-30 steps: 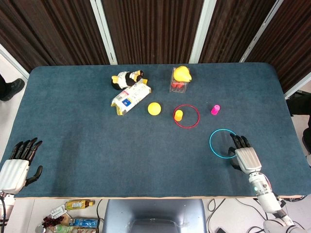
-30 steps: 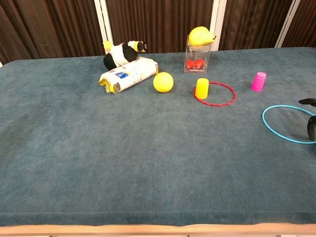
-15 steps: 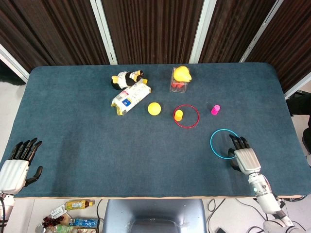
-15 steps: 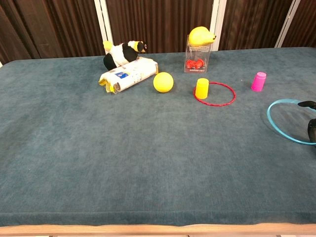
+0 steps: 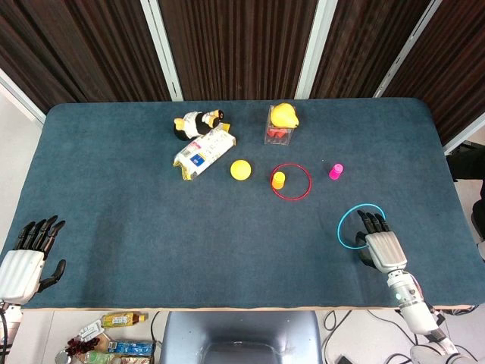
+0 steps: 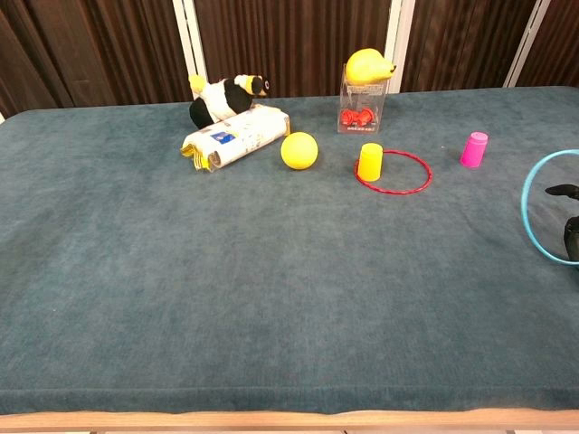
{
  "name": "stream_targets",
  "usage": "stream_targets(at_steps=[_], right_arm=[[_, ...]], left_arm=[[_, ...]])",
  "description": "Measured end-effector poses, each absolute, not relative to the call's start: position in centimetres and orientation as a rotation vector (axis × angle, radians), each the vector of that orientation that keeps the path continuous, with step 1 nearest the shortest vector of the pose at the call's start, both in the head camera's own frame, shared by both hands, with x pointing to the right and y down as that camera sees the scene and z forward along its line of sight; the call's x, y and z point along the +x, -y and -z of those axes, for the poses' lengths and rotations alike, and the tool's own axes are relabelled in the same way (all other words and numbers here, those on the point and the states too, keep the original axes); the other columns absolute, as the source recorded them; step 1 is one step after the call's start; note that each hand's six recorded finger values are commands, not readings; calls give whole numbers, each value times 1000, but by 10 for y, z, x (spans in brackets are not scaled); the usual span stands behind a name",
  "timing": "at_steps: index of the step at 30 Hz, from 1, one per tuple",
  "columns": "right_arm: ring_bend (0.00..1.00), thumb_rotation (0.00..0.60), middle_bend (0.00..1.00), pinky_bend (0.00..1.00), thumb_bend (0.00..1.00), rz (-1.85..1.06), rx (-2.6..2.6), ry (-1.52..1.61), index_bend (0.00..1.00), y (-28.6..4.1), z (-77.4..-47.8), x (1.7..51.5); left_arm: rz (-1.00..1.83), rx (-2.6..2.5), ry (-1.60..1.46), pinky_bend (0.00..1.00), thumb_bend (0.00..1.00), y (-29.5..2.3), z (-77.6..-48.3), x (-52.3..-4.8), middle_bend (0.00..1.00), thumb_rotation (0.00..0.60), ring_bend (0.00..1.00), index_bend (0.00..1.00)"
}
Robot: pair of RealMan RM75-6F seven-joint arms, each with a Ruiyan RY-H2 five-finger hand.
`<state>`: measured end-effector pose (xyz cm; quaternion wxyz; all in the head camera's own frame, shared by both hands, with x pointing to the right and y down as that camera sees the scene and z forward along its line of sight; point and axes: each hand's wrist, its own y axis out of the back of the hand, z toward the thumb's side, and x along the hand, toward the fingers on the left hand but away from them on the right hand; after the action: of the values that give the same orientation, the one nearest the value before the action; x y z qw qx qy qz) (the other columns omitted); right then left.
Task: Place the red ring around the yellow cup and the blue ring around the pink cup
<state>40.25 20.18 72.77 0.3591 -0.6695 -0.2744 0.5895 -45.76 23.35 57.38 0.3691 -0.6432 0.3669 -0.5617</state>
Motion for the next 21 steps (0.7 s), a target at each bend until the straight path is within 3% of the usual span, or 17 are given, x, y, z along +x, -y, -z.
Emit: stream_targets(at_steps=[12, 21], right_arm=[[0, 600, 114, 0, 488, -1496, -1740, 757, 751, -190, -721, 399], [0, 600, 114, 0, 488, -1448, -1755, 798, 751, -160, -716, 385]], left_arm=[[1441, -1650, -940, 63, 427, -234, -574, -457, 0, 600, 0, 0], [1450, -1650, -930, 63, 428, -234, -576, -456, 0, 600, 0, 0]])
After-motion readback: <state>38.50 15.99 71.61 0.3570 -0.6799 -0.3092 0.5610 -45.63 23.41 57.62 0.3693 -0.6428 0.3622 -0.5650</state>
